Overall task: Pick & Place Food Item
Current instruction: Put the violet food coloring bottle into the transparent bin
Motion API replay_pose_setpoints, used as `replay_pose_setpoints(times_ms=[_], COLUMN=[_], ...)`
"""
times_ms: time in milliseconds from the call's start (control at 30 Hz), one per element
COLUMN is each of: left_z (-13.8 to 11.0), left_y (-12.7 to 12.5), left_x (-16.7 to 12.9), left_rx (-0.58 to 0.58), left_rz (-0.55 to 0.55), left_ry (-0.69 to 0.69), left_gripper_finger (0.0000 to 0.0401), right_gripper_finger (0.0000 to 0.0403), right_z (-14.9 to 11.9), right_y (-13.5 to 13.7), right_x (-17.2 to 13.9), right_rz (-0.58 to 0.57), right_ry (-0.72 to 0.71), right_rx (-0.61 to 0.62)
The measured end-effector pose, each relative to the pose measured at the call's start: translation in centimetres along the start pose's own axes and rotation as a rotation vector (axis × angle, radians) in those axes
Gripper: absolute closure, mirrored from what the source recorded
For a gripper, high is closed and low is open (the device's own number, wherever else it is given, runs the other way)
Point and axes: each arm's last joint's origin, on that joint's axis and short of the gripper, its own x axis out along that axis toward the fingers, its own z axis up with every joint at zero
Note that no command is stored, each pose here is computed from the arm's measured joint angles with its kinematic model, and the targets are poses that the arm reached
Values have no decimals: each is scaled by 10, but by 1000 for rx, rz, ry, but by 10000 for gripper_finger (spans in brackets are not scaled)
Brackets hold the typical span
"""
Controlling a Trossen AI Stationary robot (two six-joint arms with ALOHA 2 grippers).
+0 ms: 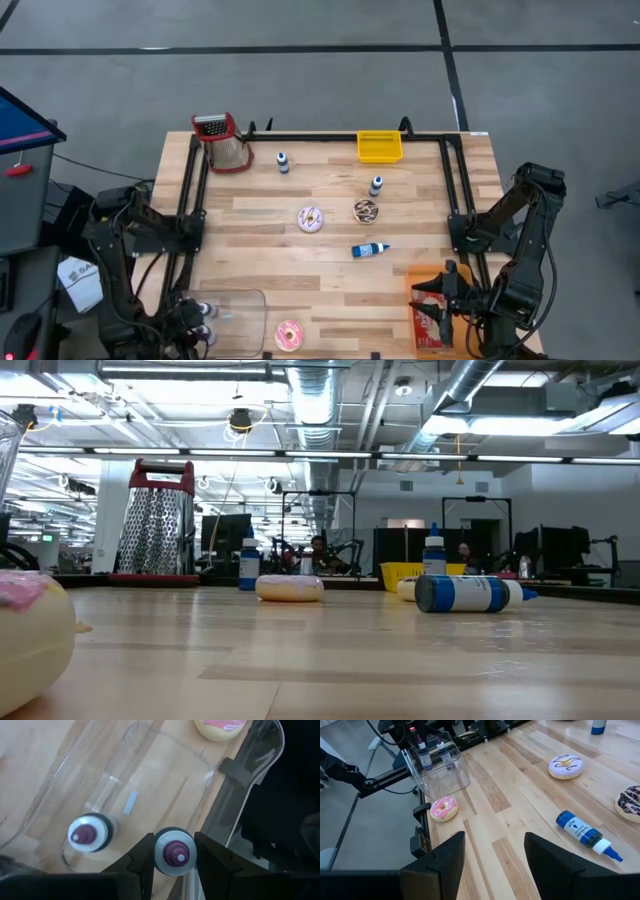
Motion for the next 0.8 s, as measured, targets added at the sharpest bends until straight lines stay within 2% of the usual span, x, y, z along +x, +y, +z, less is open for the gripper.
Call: replay_pose_setpoints(times_ms=[367, 600, 800], left_z=[-8, -9, -9], left_y=[2, 2, 3], left_x=[2, 2, 2], left_rx=[-34, -43, -42], left_rz=[17, 46, 49], left_ry=[-20, 54, 52], left_gripper_finger=[294, 294, 294], right_gripper_finger=[205, 205, 205], right_z=[0, 0, 0], right_y=[0, 0, 0], right_x=[0, 0, 0], right_rz=[0, 0, 0], right_ry=[0, 0, -1], right_rx=[3, 3, 2])
